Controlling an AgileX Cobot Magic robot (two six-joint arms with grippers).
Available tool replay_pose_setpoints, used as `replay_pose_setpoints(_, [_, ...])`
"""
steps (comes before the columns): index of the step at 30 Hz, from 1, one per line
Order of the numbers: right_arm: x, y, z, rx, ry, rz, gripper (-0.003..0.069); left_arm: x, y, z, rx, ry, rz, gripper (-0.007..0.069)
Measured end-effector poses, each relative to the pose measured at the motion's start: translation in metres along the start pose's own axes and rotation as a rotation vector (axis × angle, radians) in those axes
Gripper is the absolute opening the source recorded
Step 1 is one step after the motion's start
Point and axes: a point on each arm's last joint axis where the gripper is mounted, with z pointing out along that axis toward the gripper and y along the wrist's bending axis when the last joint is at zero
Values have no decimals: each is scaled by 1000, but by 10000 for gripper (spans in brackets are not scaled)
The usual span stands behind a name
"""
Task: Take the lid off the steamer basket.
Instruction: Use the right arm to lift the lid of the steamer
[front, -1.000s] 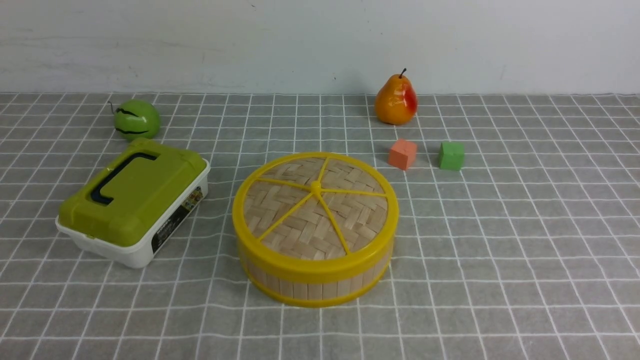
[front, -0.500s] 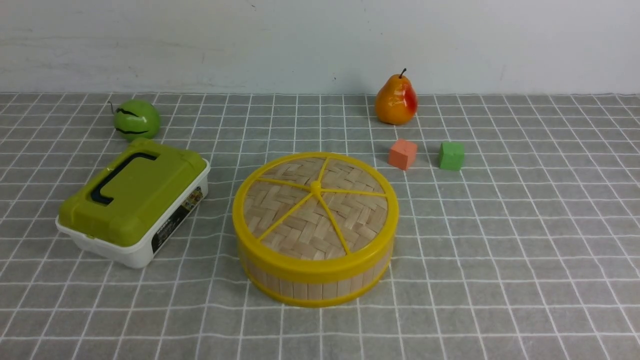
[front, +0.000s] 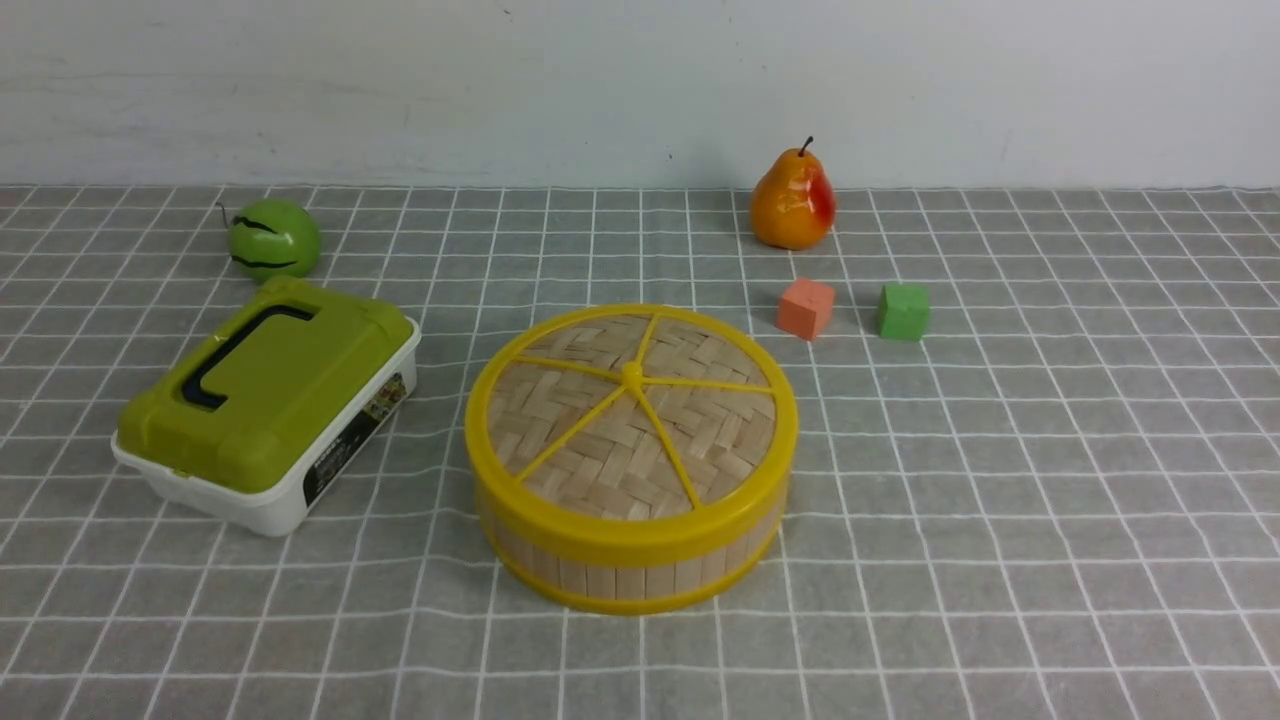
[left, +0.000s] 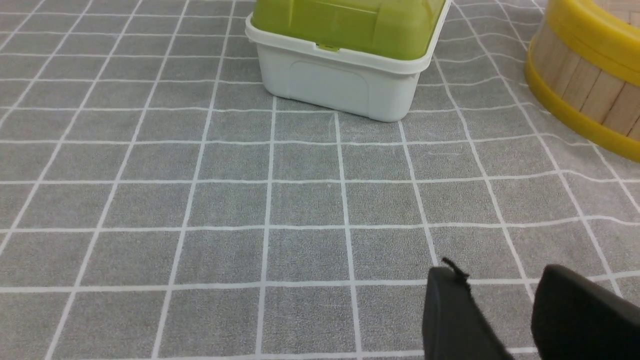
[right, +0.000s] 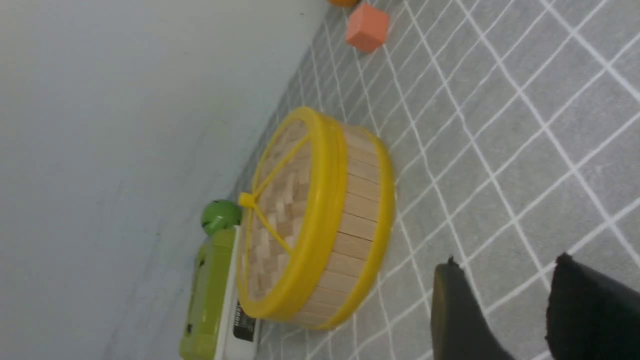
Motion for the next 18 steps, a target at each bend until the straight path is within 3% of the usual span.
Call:
replay_pose_setpoints(7, [-3,2,0,-20,-27,-69,241,0,0,0,0,-2,0,239])
replay_pose_setpoints(9, [-4,11,-3,-38,-16,-182,225,0,0,0,0,-1,0,239])
replay_pose_setpoints(11, [-12,40,-11,-69,0,-403,142,0,0,0,0,-2,0,239])
replay_pose_setpoints(12, [-12,43,-11,-69,3,-422,142,0,0,0,0,-2,0,239])
replay_pose_setpoints(13, [-20,67,-13,-63,43,-552,56,0,0,0,0,-2,0,239])
replay_pose_setpoints(14, [-25,81,-10,-47,88,-619,21,0,0,0,0,-2,0,239])
replay_pose_setpoints(15, [-25,80,-8,-34,108,-629,15,0,0,0,0,-2,0,239])
replay_pose_setpoints(18, [-46,133,15,10,365,-887,-20,0,0,0,0,-2,0,239])
